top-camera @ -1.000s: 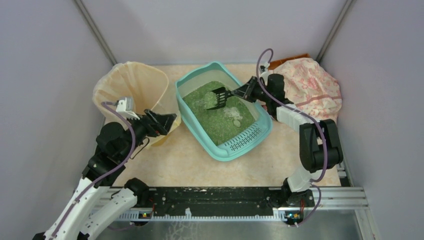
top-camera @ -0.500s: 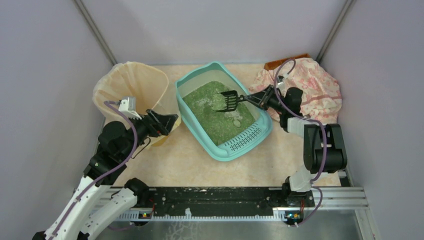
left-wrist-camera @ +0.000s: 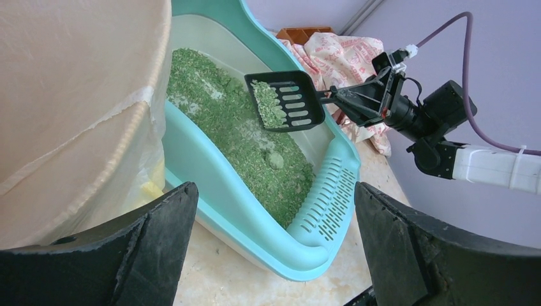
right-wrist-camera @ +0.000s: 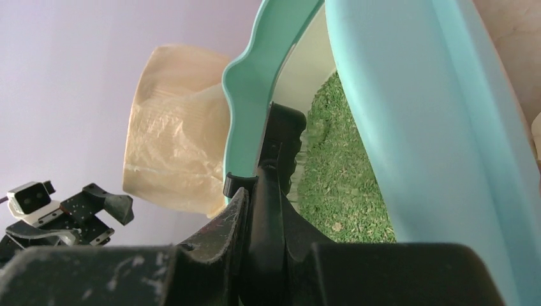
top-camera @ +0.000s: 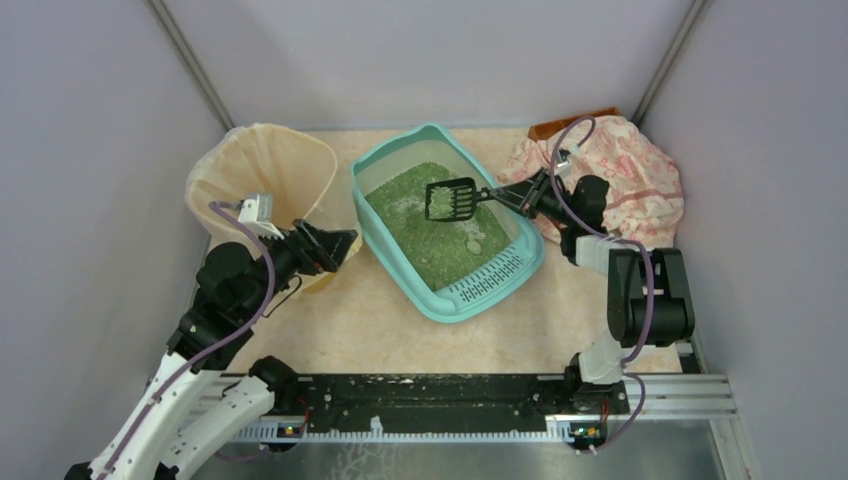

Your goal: Clean the litter box

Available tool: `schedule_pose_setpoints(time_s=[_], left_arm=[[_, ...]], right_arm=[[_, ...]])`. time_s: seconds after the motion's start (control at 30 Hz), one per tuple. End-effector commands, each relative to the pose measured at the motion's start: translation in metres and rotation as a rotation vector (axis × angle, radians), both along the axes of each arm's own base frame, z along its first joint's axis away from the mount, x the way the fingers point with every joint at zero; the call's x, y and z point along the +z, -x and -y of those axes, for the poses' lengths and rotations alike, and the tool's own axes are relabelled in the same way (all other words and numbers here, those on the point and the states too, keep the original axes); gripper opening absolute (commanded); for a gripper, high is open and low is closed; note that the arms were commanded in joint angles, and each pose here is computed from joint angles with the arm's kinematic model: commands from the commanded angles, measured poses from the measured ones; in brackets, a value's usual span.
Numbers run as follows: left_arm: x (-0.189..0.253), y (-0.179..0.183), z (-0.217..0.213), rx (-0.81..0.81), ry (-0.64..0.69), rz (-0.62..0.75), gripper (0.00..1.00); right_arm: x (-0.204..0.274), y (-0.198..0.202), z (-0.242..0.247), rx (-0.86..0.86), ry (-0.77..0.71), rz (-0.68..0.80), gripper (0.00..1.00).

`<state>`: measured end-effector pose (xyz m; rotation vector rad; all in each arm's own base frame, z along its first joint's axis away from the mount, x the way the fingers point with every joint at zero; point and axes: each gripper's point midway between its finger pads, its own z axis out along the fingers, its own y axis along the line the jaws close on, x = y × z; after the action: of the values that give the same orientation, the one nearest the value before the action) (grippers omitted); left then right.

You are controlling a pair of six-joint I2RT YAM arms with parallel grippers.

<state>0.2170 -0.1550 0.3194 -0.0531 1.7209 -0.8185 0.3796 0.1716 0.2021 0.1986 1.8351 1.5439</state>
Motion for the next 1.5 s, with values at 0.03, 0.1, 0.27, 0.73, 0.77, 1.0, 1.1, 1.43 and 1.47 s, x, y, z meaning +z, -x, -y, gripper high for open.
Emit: schedule_pose_setpoints(time_s=[0.03, 0.1, 0.27, 0.73, 0.77, 1.0, 1.1, 1.43, 1.47], left_arm=[[0.015, 0.001, -0.003, 0.010, 0.021, 0.040, 0.97], [0.015, 0.002, 0.002, -0.012, 0.035, 0.038, 0.97], [0.013, 0.000, 0.003, -0.012, 0.022, 0.029, 0.97], [0.009, -0.003, 0.006, -0.014, 0.046, 0.016, 0.97], [0.009, -0.002, 0.008, -0.021, 0.053, 0.018, 0.97], [0.007, -0.004, 0.011, -0.031, 0.039, 0.011, 0.97], [0.005, -0.007, 0.005, 0.003, 0.031, 0.029, 0.97], [-0.002, -0.008, 0.010, -0.017, 0.019, 0.007, 0.97], [0.001, -0.006, 0.013, -0.035, 0.028, 0.004, 0.97]], right_arm=[[0.028, -0.003, 0.008, -0.019, 0.015, 0.125, 0.00], [0.027, -0.001, 0.004, -0.001, 0.013, 0.123, 0.00], [0.029, -0.002, 0.010, -0.022, 0.005, 0.132, 0.00], [0.022, 0.004, -0.010, 0.022, 0.025, 0.132, 0.00], [0.019, 0.008, -0.021, 0.063, 0.037, 0.123, 0.00], [0.021, 0.001, -0.008, 0.021, 0.014, 0.126, 0.00], [0.015, 0.009, -0.032, 0.104, 0.038, 0.121, 0.00], [0.007, 0.004, -0.031, 0.080, 0.130, 0.115, 0.00], [0.009, -0.004, -0.014, 0.025, 0.136, 0.120, 0.00]])
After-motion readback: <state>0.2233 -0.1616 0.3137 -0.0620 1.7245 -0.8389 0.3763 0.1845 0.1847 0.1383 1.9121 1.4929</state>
